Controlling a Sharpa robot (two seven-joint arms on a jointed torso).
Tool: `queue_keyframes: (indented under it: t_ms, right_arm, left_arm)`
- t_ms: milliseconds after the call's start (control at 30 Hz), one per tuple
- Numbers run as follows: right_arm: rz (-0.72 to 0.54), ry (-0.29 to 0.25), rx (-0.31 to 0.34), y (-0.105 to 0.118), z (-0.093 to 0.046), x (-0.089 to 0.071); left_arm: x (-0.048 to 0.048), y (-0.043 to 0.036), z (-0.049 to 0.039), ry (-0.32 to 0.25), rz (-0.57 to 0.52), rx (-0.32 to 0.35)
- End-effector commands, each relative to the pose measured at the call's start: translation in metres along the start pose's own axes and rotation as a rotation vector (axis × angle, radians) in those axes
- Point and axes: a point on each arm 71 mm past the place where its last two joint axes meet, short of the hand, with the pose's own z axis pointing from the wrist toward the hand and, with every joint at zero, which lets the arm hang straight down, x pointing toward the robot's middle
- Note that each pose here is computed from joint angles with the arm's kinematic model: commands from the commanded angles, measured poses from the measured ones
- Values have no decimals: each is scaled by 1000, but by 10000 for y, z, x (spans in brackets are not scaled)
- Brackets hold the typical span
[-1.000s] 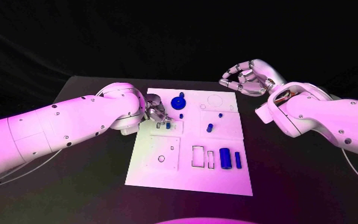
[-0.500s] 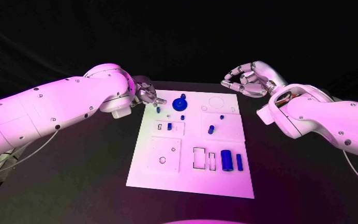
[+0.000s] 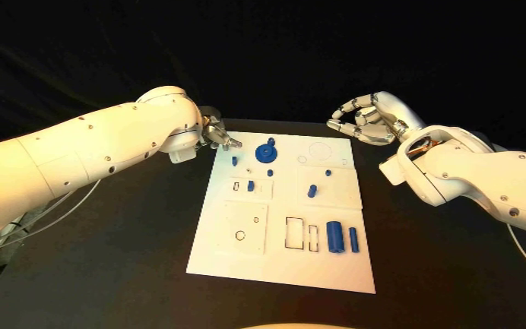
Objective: Assemble the parts on the task board
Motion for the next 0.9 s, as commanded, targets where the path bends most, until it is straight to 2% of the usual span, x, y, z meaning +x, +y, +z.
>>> queue_keyframes:
  t_ms: [33,333,633,900]
  right_arm:
    - [-1,12,-8,7,-2,15]
    - [0,15,-11,17,0,25]
    - [1,15,-12,19,-1,27]
    - [1,16,-14,26,3,35]
  left_arm:
    - [2,-27,27,17,60,2]
    - [79,-44,108,54,86,-16]
    - [116,-23,137,84,96,-27]
    - [151,-36,150,106,83,-20]
